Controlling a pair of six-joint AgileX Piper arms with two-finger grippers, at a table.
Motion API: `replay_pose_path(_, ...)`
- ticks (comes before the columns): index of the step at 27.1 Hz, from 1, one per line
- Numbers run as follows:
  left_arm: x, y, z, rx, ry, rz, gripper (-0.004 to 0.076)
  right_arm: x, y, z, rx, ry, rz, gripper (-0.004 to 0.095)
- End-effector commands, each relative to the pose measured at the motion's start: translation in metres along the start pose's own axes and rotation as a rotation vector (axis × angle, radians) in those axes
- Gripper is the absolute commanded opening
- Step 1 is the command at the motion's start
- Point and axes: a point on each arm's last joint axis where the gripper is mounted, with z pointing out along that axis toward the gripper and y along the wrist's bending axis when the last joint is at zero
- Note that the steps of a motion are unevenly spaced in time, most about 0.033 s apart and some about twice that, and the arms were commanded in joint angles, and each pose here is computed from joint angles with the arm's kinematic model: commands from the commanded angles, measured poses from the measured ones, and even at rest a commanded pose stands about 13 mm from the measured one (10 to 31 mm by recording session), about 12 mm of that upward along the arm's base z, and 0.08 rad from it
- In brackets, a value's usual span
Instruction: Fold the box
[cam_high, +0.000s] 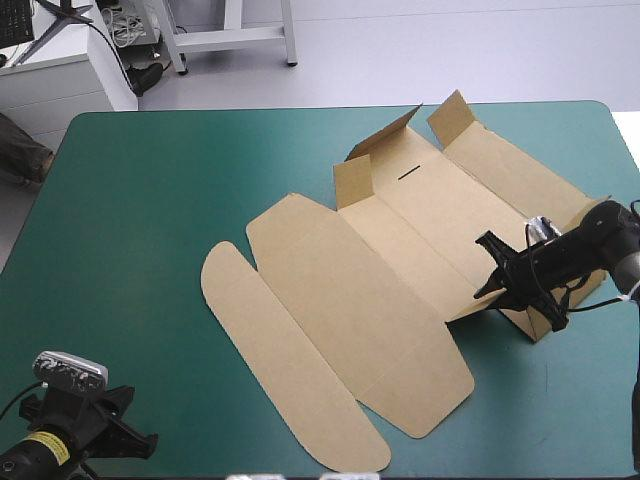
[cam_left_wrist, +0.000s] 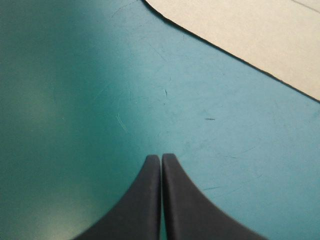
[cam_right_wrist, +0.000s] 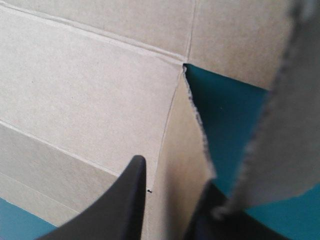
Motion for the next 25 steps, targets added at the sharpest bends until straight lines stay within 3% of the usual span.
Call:
replay_pose_path(1,-0.010,-0.001,-0.005,0.009,-0.068,-0.008,-0.0010,0.004,0.006,-0.011,-0.016,-0.016,-0.053,-0.0021)
replay_pose_path(10,-0.010,-0.001,-0.005,0.009,-0.070,-0.008,-0.0010,0.001,0.005,-0.011,-0.006,-0.043,-0.133,-0.0018)
replay_pose_path(17,-0.010,-0.001,-0.005,0.009,-0.070,-0.008,-0.0010,-0.004,0.014,-0.023,0.011,-0.098,-0.320,-0.0012)
replay_pose_path(21,-0.010,-0.001,-0.005,0.009,-0.070,-0.008,-0.0010,-0.011,0.030,-0.043,0.047,-0.215,-0.507,-0.0003)
replay_pose_path(25,-0.010,-0.001,-0.005,0.009,-0.070,-0.008,-0.0010,-0.026,0.065,-0.059,0.114,-0.270,-0.897,0.0000)
